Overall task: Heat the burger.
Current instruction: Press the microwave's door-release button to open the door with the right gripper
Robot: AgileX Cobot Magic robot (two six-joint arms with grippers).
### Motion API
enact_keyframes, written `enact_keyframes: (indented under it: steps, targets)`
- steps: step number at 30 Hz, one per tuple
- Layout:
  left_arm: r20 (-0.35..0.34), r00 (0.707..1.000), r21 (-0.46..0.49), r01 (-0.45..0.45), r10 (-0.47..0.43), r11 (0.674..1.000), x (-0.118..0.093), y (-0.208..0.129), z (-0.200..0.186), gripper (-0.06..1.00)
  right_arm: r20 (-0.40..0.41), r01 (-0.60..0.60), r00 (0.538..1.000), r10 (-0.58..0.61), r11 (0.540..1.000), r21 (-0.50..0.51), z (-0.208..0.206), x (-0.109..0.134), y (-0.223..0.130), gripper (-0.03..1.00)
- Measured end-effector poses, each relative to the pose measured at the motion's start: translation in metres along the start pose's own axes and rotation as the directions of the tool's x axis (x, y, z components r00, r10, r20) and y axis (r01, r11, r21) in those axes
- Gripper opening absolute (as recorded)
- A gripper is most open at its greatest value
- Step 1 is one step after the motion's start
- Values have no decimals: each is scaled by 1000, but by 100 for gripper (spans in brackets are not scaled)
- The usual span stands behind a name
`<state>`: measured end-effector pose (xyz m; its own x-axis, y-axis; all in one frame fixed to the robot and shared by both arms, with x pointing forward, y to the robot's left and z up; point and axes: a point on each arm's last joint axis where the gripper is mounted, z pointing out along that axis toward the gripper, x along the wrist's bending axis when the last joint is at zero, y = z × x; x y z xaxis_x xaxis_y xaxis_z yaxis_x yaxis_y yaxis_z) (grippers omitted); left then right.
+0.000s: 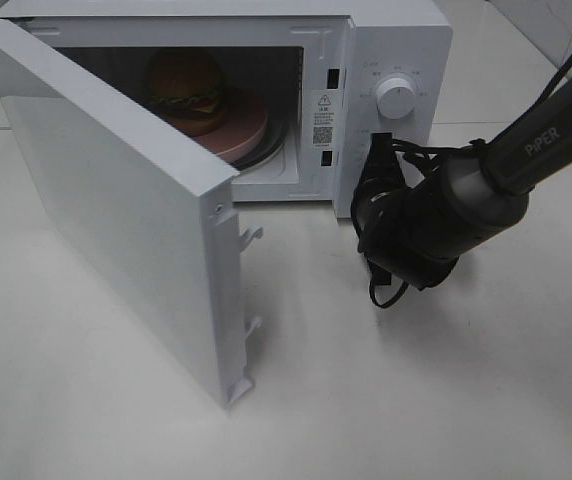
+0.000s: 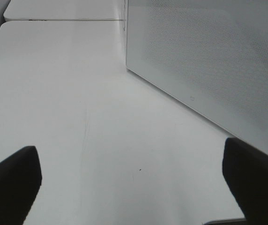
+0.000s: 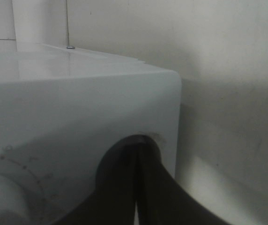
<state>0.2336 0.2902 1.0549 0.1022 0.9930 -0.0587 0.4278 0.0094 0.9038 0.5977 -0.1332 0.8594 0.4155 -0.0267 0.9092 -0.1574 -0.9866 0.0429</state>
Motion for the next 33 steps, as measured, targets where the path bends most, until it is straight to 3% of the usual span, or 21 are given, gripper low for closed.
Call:
enact_keyframes:
  steps: [33]
  targets:
    - [0,1000,0,0,0,1000,0,0,0,99,17,64,998,-66,992,114,-31,6,15,1]
